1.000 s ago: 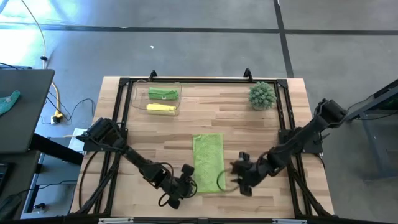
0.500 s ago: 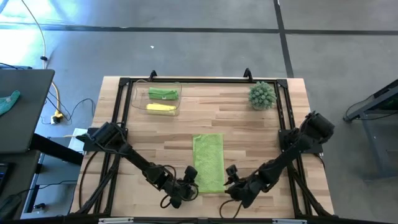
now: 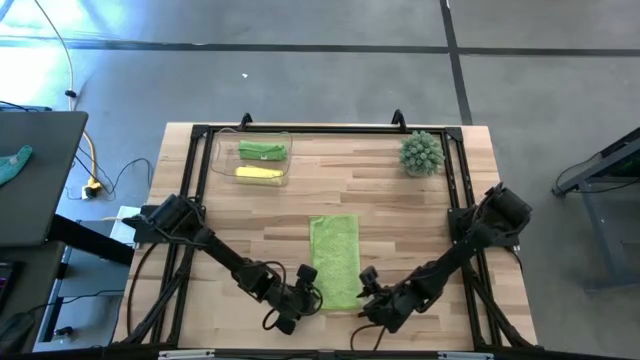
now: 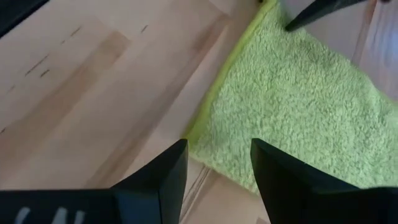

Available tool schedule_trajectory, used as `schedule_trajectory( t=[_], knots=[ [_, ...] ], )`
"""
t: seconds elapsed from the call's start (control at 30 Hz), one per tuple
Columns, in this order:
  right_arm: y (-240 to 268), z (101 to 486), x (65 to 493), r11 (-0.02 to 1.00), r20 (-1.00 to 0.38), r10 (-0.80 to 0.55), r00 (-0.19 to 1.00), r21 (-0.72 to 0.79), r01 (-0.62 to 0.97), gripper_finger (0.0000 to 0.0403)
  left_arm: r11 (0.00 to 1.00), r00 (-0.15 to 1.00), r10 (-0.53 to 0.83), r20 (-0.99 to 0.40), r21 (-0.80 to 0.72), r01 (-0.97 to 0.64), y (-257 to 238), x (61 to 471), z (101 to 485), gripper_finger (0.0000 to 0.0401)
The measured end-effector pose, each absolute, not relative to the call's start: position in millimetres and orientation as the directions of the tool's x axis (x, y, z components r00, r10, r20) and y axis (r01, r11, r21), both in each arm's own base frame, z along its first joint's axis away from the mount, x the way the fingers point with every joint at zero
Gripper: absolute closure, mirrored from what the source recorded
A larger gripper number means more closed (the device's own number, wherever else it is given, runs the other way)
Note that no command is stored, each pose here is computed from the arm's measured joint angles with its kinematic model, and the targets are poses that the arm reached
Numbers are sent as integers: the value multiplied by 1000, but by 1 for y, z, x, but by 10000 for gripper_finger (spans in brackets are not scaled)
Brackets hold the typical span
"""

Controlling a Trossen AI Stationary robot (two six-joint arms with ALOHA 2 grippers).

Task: Roll microfiber towels into tight, uniform cylinder then place into a basket
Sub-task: Roll the light green microfiber cloth

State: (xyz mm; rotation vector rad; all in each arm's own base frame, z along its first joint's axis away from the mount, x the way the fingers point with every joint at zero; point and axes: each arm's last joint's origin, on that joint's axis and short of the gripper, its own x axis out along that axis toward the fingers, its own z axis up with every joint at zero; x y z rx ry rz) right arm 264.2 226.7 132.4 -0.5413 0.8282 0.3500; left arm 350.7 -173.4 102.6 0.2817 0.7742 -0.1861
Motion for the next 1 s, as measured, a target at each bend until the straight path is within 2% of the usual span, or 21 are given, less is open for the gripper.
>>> schedule_trajectory(
  t=[0.23,0.43,0.67,0.9,1.0],
  knots=[
    [228,120,266,786,-783,75,617,-335,-520,233,957,701,-63,-710,158,245,-173,351,102,245],
    [228,119,266,820,-786,73,614,-303,-486,246,975,702,-64,-709,107,197,-174,350,102,245],
    [225,117,266,899,-801,79,594,-200,-390,303,976,716,-41,-697,124,177,-180,348,102,245],
    [221,117,269,956,-806,90,585,-95,-278,387,977,753,26,-658,177,121,-188,347,107,245],
    [219,117,271,974,-803,85,590,-57,-218,397,971,770,29,-637,201,130,-194,349,112,245]
  ],
)
